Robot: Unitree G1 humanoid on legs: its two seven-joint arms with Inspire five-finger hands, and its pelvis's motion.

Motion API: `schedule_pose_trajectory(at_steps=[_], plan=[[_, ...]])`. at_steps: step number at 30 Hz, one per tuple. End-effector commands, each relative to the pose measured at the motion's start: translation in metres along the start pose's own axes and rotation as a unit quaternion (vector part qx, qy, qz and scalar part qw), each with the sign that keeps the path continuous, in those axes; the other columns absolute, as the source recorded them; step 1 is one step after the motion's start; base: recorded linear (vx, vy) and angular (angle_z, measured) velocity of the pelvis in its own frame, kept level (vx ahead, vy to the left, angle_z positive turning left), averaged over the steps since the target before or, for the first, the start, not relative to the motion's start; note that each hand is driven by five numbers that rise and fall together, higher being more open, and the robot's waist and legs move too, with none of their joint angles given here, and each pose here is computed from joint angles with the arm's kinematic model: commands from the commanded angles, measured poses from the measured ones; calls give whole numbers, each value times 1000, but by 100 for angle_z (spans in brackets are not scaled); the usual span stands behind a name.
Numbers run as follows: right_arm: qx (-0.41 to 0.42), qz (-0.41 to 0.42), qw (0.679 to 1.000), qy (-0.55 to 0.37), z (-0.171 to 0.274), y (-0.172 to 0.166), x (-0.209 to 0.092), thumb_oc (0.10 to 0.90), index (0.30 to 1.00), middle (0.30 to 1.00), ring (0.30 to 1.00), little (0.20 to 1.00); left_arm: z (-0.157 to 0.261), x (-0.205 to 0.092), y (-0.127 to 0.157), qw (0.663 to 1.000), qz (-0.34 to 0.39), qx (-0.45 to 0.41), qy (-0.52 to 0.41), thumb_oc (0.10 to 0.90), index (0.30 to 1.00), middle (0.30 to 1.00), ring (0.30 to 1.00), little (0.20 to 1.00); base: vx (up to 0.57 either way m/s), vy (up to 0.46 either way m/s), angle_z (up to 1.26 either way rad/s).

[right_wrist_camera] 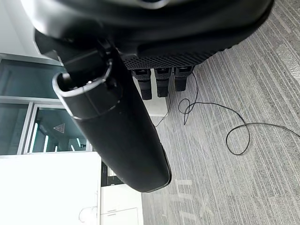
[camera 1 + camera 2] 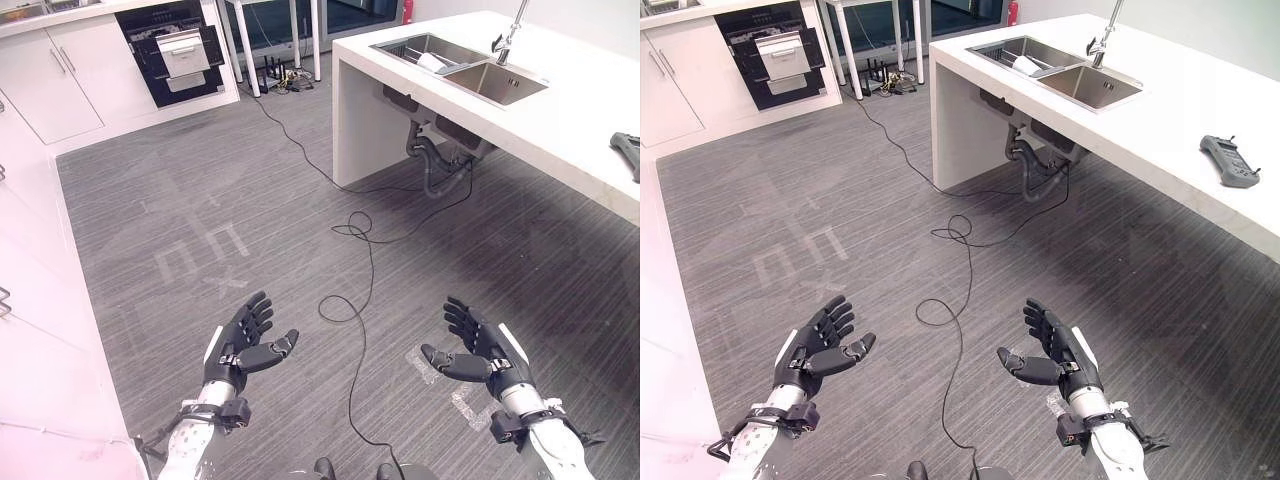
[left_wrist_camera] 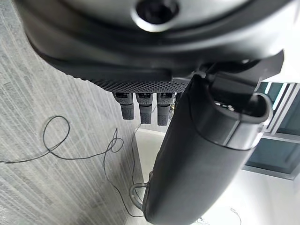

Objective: Place the dishes in the dishwasher.

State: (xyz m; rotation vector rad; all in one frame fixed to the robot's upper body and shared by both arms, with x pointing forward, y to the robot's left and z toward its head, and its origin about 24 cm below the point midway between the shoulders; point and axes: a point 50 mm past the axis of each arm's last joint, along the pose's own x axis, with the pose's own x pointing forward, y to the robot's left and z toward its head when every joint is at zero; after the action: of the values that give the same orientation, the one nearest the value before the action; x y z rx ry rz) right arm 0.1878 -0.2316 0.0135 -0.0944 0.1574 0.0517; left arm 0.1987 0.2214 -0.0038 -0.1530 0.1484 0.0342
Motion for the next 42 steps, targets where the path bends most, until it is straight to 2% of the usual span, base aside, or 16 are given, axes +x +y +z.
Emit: schedule_pose_trajectory(at_steps=[1, 9, 15, 20, 23, 29, 42], plan=[[-42, 22, 988, -145, 55, 0, 13, 800, 900, 900, 900, 900, 55, 12, -6, 989, -40, 7, -145, 800, 900, 900, 900, 900, 9, -59, 4], [-49, 33, 990, -131, 52, 1, 12, 800, 900, 900, 900, 900, 56, 8, -3, 987, -33, 45, -153, 800, 900, 900, 900, 900, 30, -63, 4], [-41, 26, 990, -134, 49, 1, 9, 800, 900, 900, 900, 900, 56, 7, 0, 987, -33, 41, -154, 800, 900, 900, 900, 900, 57, -142, -3], [-46, 28, 989, -137, 50, -1, 6, 800, 900, 900, 900, 900, 55, 5, 0, 987, -34, 34, -154, 800, 900, 900, 900, 900, 70, -197, 1], [-72, 61, 986, -134, 52, 0, 10, 800, 900, 900, 900, 900, 46, 3, -5, 989, -39, -20, -141, 800, 900, 900, 900, 900, 158, -364, -37], [-92, 59, 985, -135, 57, -7, 10, 800, 900, 900, 900, 900, 40, -6, 4, 992, -23, -21, -124, 800, 900, 900, 900, 900, 389, 310, -21], [-51, 28, 988, -143, 57, -1, 11, 800, 900, 900, 900, 900, 52, 2, 7, 992, -34, 11, -121, 800, 900, 900, 900, 900, 323, 276, 4]])
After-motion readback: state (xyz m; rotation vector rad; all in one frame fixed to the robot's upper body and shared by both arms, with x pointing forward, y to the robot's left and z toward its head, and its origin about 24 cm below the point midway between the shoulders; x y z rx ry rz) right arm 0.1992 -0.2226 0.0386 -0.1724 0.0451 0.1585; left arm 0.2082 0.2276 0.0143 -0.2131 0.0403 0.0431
